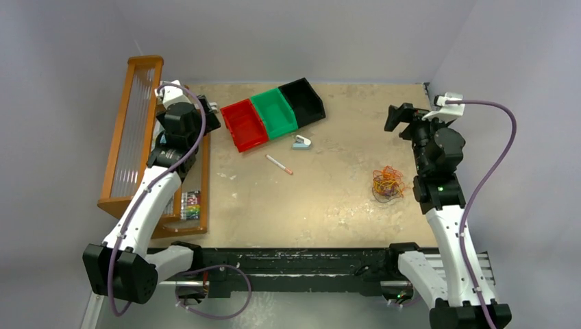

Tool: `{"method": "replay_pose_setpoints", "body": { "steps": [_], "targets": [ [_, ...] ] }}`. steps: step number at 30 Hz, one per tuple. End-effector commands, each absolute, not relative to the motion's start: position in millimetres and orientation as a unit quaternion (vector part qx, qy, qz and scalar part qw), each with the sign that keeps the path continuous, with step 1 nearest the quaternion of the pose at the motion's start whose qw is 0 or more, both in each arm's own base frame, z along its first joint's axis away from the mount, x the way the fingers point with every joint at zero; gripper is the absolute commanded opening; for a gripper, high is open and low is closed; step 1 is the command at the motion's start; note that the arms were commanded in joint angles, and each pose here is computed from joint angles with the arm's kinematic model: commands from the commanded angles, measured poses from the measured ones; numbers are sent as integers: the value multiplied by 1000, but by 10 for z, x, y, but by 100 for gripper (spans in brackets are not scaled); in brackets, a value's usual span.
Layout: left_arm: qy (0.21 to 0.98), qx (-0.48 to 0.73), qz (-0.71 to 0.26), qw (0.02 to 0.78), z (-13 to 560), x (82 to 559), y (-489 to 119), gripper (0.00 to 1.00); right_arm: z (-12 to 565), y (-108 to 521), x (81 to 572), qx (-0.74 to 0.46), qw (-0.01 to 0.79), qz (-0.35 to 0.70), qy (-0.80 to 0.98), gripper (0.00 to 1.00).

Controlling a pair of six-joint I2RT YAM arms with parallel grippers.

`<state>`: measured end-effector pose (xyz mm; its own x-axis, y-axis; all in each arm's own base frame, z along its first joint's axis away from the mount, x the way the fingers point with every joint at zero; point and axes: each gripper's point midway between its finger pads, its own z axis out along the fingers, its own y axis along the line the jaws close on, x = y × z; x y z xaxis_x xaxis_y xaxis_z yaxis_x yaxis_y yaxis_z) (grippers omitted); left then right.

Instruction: Untangle the cables

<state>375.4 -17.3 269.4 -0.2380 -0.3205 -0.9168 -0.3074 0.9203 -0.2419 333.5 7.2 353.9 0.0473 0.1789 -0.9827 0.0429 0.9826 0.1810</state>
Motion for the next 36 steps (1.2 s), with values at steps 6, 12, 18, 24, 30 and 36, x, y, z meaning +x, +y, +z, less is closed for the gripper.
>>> {"method": "replay_pose_setpoints", "body": {
  "steps": [6, 12, 18, 24, 30, 36],
  "targets": [
    [780, -155, -76, 602, 3004, 3912, -404, 91, 3655, -119, 3289, 154, 710, 22, 687, 99],
    [788, -141, -85, 593, 2950, 3948, -486, 93, 3253, -136, 3291, 190, 643, 18, 742, 99],
    [799, -137, -84, 580, 2842, 4016, -511, 94, 2712, -127, 3166, 260, 531, 15, 806, 99],
    [808, -135, -77, 568, 2722, 4021, -504, 94, 1948, -133, 2879, 328, 419, -6, 847, 99],
    [815, -134, -76, 558, 2648, 4029, -512, 94, 1374, -58, 2764, 347, 340, -14, 874, 99],
    [815, -134, -78, 559, 2652, 4011, -515, 94, 1075, -22, 2912, 351, 323, -13, 879, 99]
  ]
}}
